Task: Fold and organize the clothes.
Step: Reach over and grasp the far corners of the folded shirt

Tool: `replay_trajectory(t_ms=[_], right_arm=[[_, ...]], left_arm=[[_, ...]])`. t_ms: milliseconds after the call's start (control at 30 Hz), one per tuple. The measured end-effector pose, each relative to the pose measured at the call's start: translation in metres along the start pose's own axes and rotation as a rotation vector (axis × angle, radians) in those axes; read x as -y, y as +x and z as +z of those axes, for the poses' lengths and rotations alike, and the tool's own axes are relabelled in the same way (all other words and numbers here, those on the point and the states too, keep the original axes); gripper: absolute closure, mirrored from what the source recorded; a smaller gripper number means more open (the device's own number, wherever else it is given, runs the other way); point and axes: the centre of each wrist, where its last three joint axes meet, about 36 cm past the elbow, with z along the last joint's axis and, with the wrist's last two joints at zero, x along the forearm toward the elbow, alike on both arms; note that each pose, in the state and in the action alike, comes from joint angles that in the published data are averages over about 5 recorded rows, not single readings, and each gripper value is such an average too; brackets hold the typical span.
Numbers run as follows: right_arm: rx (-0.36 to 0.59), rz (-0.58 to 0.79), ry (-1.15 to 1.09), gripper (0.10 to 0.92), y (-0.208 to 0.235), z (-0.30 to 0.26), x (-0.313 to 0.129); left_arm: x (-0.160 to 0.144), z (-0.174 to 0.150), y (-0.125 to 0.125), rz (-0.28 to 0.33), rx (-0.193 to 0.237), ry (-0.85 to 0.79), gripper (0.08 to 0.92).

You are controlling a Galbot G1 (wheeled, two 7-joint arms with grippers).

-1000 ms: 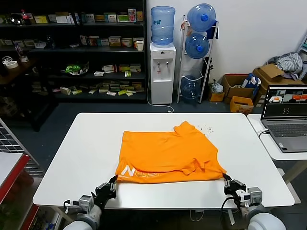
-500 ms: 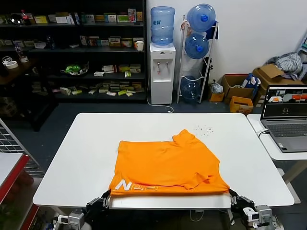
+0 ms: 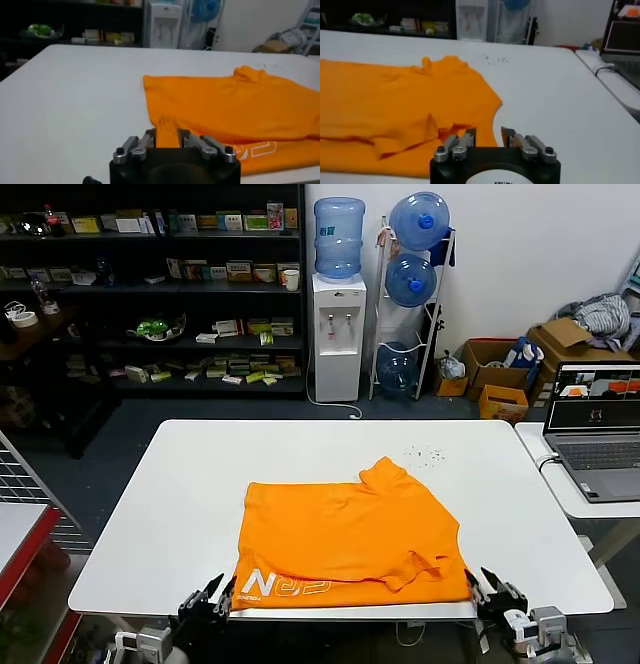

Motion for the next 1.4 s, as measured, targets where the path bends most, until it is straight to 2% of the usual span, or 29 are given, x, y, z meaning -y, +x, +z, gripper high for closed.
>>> replay_trajectory(t_ms=[133,267,400,500,700,900,1167,1400], right_arm=[[0.059,-0.002,-0.011,0.365,-0.030,-0.022,0.001],[0.088,-0.002,-0.033,0.257,-0.074,-0.040,0.000],[0.090,-0.005,-0.053,0.206,-0.124,-0.055,-0.005],[0.077,-0.010,-0.064,0.200,-0.159,-0.066,-0.011],[0.036,-0.030,-0.066,0.200,-0.213,-0.086,-0.020],[-0.024,-0.045,-0.057,0.200,-0.245,-0.092,-0.029],[-0.087,-0.045,-0.043,0.200,-0.268,-0.097,-0.030],[-0.123,-0.053,-0.034,0.206,-0.279,-0.098,-0.030]], left_arm=[[-0.004,-0.013,-0.015,0.012,0.058,0.014,0.428],[-0.011,-0.023,-0.046,0.023,0.114,0.032,0.315],[-0.022,-0.030,-0.087,0.028,0.140,0.047,0.210],[-0.031,-0.035,-0.119,0.030,0.144,0.054,0.182],[-0.049,-0.045,-0.175,0.017,0.126,0.075,0.177],[-0.060,-0.055,-0.213,0.002,0.079,0.088,0.177],[-0.061,-0.068,-0.241,0.002,0.025,0.087,0.177],[-0.061,-0.073,-0.251,0.005,-0.016,0.077,0.177]])
